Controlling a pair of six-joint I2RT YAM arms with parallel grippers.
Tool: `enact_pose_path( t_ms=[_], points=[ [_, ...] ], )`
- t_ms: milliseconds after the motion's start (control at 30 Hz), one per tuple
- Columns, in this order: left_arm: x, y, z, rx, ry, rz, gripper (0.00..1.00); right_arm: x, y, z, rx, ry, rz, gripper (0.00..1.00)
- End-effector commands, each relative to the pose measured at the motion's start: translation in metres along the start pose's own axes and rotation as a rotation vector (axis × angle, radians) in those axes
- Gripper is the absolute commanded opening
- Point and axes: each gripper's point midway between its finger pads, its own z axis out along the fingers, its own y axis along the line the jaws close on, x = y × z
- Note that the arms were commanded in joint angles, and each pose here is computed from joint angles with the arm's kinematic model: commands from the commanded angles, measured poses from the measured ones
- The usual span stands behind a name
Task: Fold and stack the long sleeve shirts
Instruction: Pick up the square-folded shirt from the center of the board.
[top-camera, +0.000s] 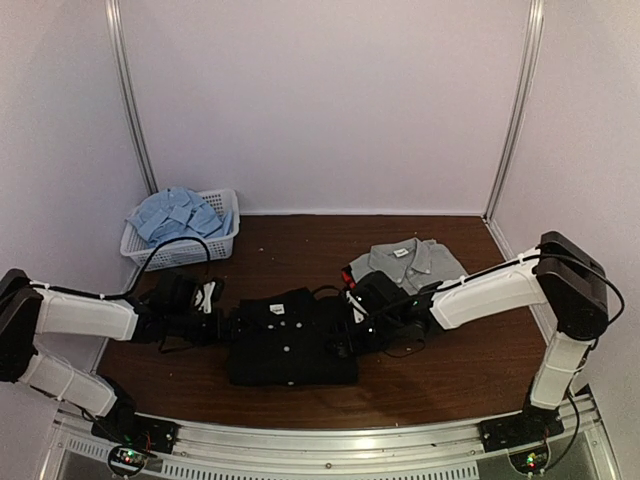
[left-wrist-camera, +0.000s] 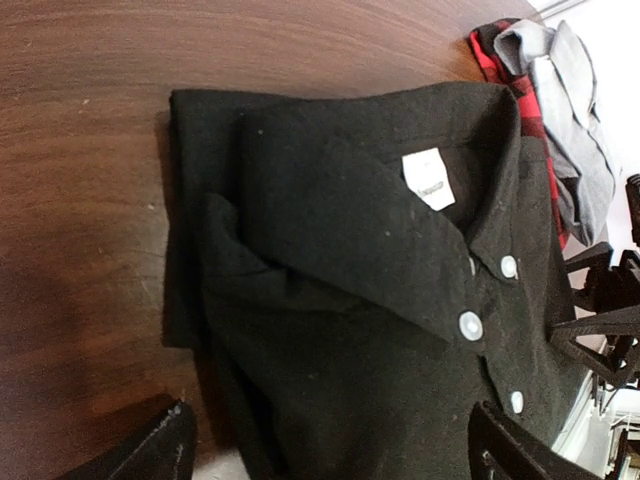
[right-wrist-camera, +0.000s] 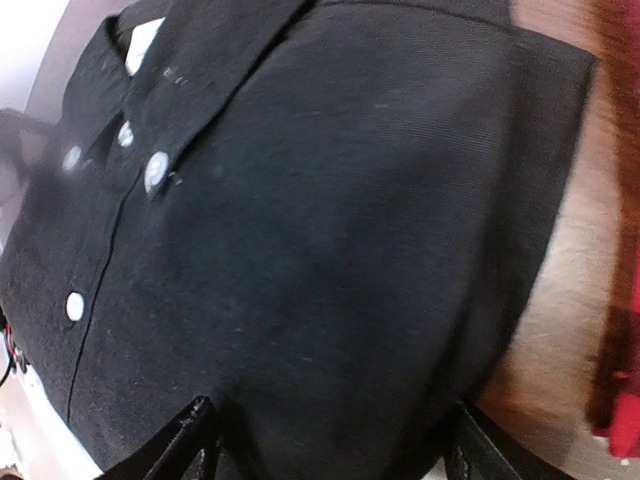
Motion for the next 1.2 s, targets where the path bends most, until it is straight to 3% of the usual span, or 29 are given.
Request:
enact_pose_path(
  t_ms=[0,233,567,633,733,867,1000,1167],
  points=[
    [-0.007,0.003,0.004,0.019,0.033,0.025,0.96,-0.002,-0.033,-0.008,0.087,-0.029,0.078,0.78],
    [0.009,0.001,0.018,0.086,0.107,-0.015,0.89,0.001,-0.049,-0.008,0.105,-0.022,0.113,0.77],
    [0.036,-0.002,0.021,0.208,0.115,-0.145,0.57,0.017,-0.023,0.027,-0.137,0.024,0.238,0.63],
    [0.036,-0.007,0.023,0.248,0.104,-0.154,0.49,0.018,-0.017,0.032,-0.191,0.027,0.264,0.57],
    [0.03,-0.021,0.022,0.31,0.077,-0.138,0.25,0.011,-0.003,0.032,-0.283,0.01,0.277,0.43],
    [0.007,-0.039,0.014,0.361,0.009,-0.093,0.03,-0.01,0.006,0.013,-0.339,-0.049,0.244,0.18],
    [-0.025,-0.061,0.0,0.381,-0.07,-0.027,0.0,-0.038,0.003,-0.017,-0.308,-0.114,0.17,0.0],
    [-0.067,-0.098,-0.018,0.422,-0.142,0.039,0.0,-0.074,-0.003,-0.062,-0.267,-0.17,0.105,0.0]
  ],
)
